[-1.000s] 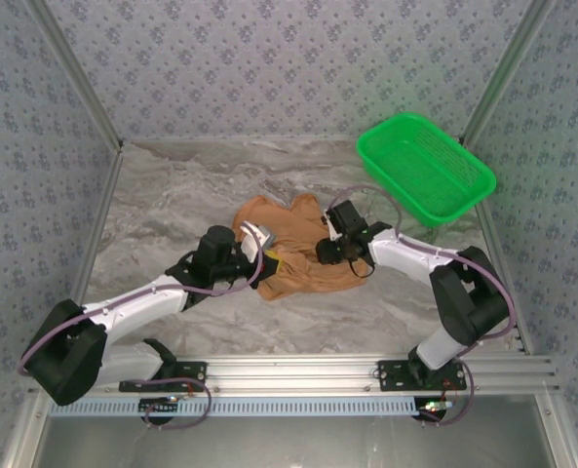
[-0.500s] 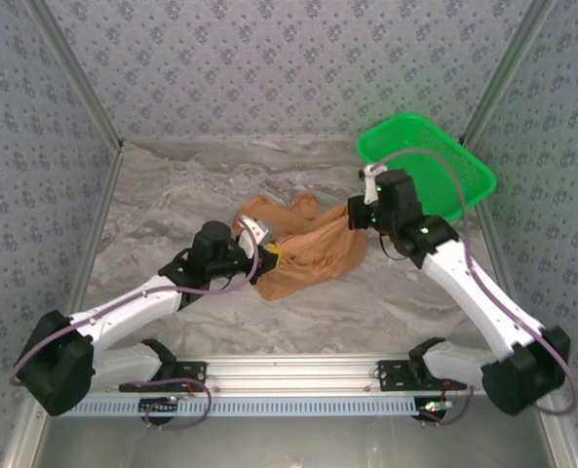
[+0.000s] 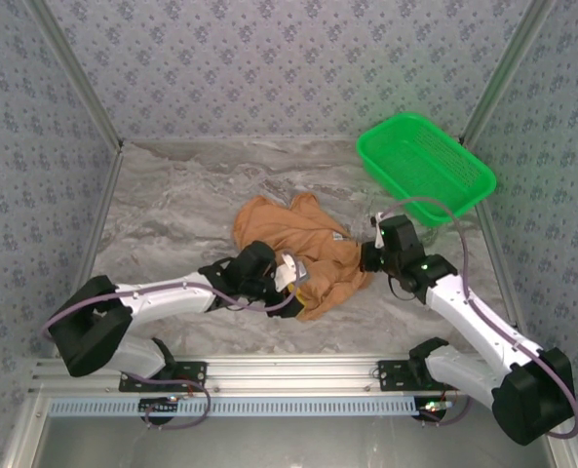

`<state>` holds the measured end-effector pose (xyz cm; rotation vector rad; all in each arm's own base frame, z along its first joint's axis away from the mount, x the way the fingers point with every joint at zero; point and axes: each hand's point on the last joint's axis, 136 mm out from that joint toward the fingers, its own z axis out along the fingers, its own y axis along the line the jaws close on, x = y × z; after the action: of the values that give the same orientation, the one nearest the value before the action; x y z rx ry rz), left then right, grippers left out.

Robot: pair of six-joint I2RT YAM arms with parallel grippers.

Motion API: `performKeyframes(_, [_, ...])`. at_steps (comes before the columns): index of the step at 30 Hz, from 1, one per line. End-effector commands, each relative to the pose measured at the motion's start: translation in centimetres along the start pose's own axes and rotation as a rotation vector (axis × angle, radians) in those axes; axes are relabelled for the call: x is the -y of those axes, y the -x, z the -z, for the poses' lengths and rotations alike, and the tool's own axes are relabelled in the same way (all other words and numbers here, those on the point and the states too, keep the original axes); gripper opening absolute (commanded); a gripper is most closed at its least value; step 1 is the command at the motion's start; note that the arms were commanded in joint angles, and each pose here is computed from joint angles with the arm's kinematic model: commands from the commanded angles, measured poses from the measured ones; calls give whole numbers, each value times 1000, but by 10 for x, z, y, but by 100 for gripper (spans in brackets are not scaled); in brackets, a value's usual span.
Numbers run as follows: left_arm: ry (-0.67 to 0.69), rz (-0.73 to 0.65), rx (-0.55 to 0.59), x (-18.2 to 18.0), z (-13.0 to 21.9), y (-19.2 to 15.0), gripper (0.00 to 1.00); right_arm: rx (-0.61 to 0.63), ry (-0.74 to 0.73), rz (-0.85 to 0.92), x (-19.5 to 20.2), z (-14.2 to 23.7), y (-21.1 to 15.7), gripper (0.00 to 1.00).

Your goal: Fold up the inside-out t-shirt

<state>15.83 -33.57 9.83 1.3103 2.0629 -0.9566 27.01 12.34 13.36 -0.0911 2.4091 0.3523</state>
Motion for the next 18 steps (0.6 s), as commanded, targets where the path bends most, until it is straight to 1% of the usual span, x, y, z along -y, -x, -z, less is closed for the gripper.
performKeyframes(1, [-39, -29, 108, 10, 3, 40, 52, 2, -15, -71, 6, -1, -8, 0])
performKeyframes(4, [0, 3, 129, 0, -9, 55, 53, -19, -44, -89, 14, -2, -18, 0])
performKeyframes(6, [72, 38, 112, -17, -20, 60, 53, -21, -63, -92, 17, -1, -19, 0])
performKeyframes(9, [150, 20, 64, -37, -39, 68, 54, -11, -60, -96, 18, 1, -17, 0])
performKeyframes(11, [179, -8, 38, -46, -51, 78, 55, 11, -10, -100, 14, 4, -11, 0])
performKeyframes(13, [189, -32, 46, -51, -61, 91, 56, 45, 60, -101, 6, 11, -4, 0])
performKeyframes(18, [114, -145, 89, -42, -71, 132, 58, 123, 191, -49, -10, 33, 12, 0])
